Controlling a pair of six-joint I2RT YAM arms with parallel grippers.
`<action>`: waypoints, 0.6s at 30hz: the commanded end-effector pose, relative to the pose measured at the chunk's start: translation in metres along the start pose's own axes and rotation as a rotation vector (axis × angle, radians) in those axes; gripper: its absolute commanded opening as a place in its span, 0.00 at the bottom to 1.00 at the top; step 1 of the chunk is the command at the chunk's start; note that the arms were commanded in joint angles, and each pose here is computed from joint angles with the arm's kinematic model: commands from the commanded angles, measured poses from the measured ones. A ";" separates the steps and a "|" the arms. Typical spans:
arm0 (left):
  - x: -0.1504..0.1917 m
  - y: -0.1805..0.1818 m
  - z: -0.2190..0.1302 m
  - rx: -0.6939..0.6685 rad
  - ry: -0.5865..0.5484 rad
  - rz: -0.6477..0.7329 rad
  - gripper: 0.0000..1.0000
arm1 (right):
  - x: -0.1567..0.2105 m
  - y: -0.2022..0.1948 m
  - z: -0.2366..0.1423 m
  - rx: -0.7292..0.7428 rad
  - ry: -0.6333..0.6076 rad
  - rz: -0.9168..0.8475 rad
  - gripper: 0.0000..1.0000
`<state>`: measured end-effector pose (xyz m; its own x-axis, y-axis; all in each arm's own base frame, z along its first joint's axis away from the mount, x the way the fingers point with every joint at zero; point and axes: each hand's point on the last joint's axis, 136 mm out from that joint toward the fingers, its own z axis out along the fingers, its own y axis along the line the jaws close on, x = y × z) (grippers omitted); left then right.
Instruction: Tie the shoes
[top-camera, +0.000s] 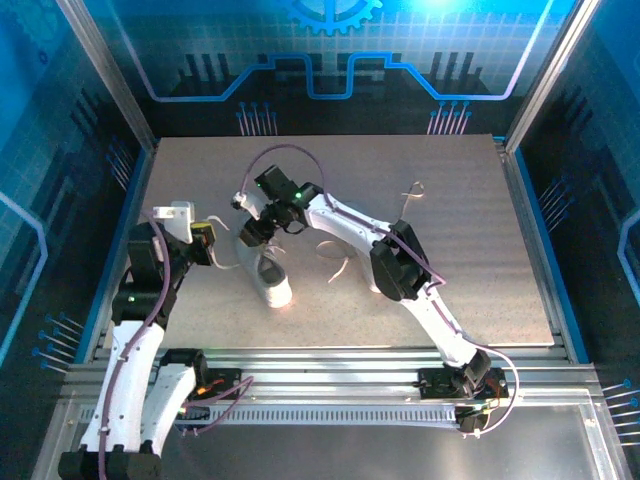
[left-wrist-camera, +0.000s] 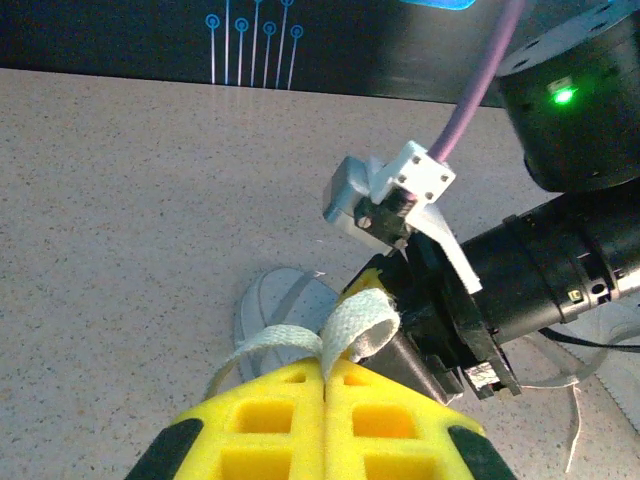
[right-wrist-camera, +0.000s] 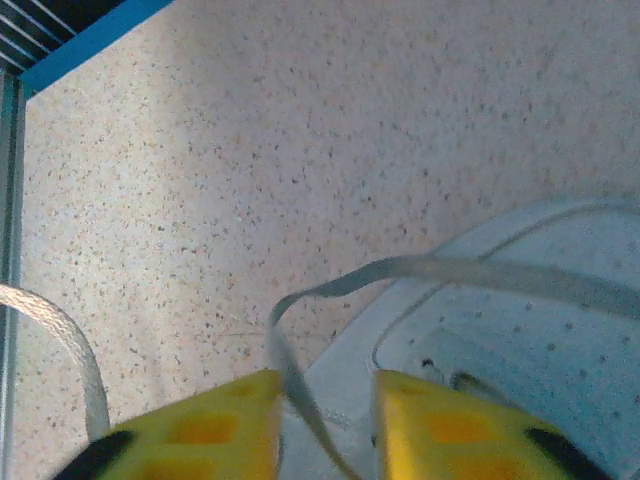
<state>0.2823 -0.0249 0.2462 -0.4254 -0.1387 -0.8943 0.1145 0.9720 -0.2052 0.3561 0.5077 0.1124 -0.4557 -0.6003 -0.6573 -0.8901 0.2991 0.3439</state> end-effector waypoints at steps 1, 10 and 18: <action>-0.005 -0.006 0.004 0.040 -0.022 -0.013 0.00 | -0.032 0.007 -0.029 -0.023 -0.080 -0.021 0.42; -0.016 -0.023 0.034 0.170 0.045 -0.015 0.00 | -0.037 -0.044 -0.096 0.120 -0.188 0.190 0.52; -0.023 -0.030 0.076 0.253 0.134 -0.052 0.00 | 0.030 -0.069 -0.075 0.049 -0.147 0.410 0.53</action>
<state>0.3447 -0.0520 0.2254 -0.5681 -0.1409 -0.8108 0.2366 0.9156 -0.3250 0.4222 0.4038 0.1390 -0.7156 -0.3293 -0.6160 -0.6724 0.5634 0.4800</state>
